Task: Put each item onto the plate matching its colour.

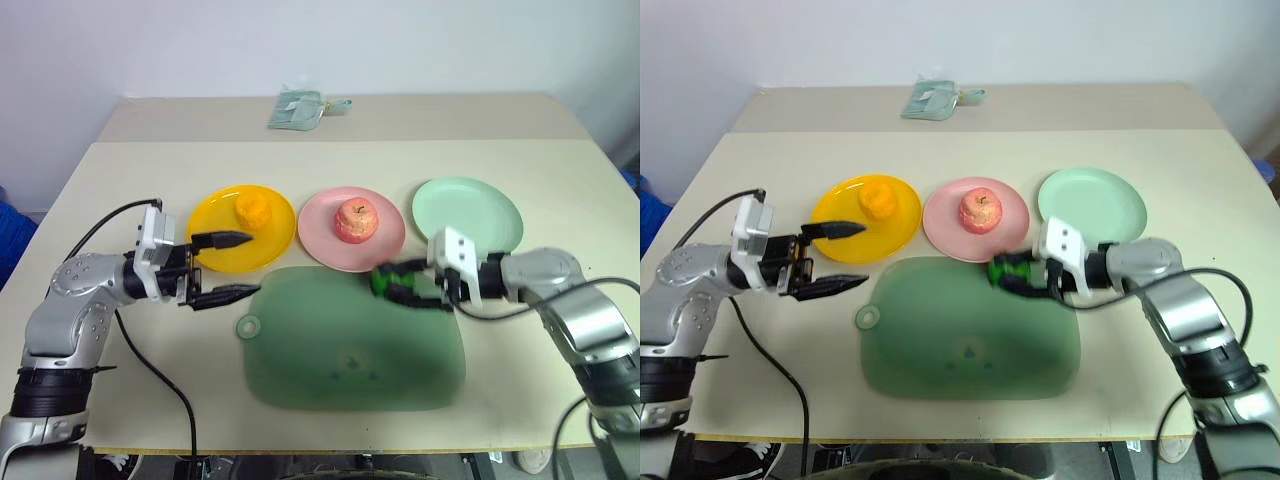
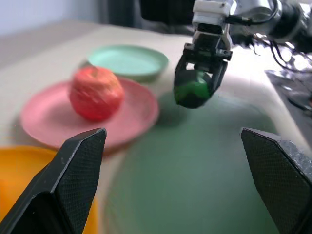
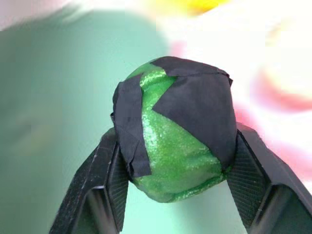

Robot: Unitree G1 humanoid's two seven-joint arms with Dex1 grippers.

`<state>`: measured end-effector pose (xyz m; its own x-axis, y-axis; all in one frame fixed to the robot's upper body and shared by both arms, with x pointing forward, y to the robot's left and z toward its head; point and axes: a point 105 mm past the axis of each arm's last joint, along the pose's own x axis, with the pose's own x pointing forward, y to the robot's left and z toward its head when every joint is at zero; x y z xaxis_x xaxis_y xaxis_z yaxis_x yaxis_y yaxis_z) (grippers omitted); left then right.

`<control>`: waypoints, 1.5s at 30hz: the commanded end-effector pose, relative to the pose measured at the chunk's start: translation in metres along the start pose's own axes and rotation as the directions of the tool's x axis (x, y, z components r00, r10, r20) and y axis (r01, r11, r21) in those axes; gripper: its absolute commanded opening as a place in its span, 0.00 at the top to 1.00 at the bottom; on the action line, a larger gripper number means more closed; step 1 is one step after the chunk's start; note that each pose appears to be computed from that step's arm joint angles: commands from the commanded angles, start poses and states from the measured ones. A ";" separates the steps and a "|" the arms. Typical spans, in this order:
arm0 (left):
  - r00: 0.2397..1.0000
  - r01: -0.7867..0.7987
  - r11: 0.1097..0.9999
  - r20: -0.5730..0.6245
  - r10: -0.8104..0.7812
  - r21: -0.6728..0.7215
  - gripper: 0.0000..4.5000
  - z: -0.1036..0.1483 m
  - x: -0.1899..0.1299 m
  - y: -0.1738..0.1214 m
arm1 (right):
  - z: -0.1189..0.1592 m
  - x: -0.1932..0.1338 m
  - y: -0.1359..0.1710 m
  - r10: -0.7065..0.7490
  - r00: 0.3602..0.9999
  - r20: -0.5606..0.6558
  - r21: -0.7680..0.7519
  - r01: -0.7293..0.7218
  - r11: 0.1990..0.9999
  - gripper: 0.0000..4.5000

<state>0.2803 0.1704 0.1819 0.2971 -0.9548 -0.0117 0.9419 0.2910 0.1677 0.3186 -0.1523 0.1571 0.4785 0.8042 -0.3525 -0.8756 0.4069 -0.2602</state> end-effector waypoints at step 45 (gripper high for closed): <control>1.000 0.000 1.000 0.017 0.000 -0.006 0.00 0.003 -0.003 -0.010 | 0.049 -0.024 0.038 0.228 0.938 0.263 -0.158 -0.191 0.969 0.02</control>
<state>0.2733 0.1728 0.1758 0.3123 -0.9500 0.0013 0.9420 0.3098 0.1293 0.2718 -0.1348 0.1950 0.2201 0.9629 -0.1560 -0.9431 0.1692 -0.2861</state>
